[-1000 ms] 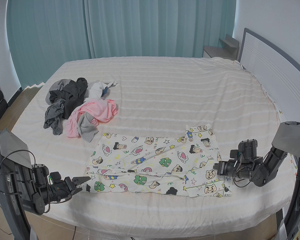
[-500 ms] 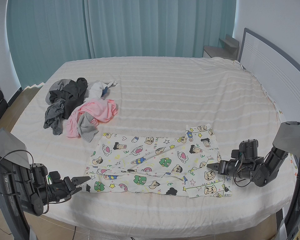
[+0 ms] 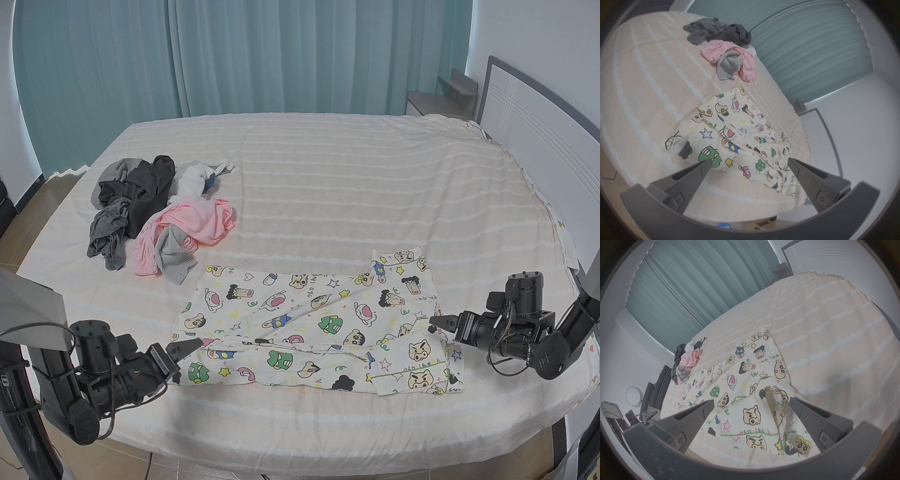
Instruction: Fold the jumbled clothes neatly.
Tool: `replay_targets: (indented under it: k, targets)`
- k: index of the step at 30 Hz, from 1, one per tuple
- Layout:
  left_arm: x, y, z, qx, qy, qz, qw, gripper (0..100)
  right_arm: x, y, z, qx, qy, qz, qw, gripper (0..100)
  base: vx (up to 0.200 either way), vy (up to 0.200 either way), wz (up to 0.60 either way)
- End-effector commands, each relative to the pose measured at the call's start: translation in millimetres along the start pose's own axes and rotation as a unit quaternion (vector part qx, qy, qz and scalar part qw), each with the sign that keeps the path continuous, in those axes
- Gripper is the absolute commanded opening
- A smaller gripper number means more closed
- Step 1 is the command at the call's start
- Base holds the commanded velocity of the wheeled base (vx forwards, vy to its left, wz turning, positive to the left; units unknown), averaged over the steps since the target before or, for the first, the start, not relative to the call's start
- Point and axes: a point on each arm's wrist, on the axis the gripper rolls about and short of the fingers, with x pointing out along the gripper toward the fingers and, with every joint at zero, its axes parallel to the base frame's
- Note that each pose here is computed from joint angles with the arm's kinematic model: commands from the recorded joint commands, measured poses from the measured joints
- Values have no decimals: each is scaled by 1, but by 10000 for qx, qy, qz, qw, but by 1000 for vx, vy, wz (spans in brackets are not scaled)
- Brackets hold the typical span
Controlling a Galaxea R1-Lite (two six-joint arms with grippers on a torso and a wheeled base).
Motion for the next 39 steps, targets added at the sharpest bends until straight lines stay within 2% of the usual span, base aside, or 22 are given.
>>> replay_targets:
  k: [1,2,3,5,7,8,9,13,24,28,29,33,34,39]
  targets:
    - [36,-9,-45,313,81,524,9981,100,-48,10,-8,-62,-202,59,9998,100,0,0,0]
    - [37,-8,-46,319,69,573,9978,100,-49,10,-9,-69,-196,55,9998,100,0,0,0]
    - [41,-3,-53,346,-22,871,9956,100,-53,10,-13,-75,-179,52,9998,100,0,0,0]
    - [43,2,-57,372,-117,1119,9929,100,-55,9,-15,-87,-227,58,9997,100,0,0,0]
    - [43,2,-57,372,-117,1119,9929,100,-55,9,-15,-87,-227,58,9997,100,0,0,0]
    - [44,8,-61,382,-208,1391,9893,100,-57,6,-22,-83,-241,30,9997,100,0,0,0]
    - [44,9,-61,359,-264,1448,9885,100,-58,5,-25,-81,-228,23,9997,100,0,0,0]
    - [46,10,-61,222,-346,1489,9880,100,-59,0,-34,-75,-245,23,9997,100,0,0,0]
    - [62,19,-64,202,-375,1574,9866,100,-58,-7,-47,-106,-333,52,9994,100,0,0,0]
    - [71,19,-55,28,-755,1562,9848,100,-57,-11,-53,-42,-235,10,9997,100,0,0,0]
    - [74,20,-54,17,-817,1577,9841,0,-57,-11,-54,-6,-211,6,9998,100,0,0,0]
    - [78,22,-53,11,-866,1584,9836,0,-58,-10,-55,100,-211,38,9997,100,0,0,0]
    - [81,21,-51,7,-931,1546,9836,0,-59,-6,-57,322,-159,105,9993,100,0,0,0]
    - [82,21,-49,4,-1067,1598,9814,0,-64,-4,-71,602,164,122,9980,100,0,0,0]
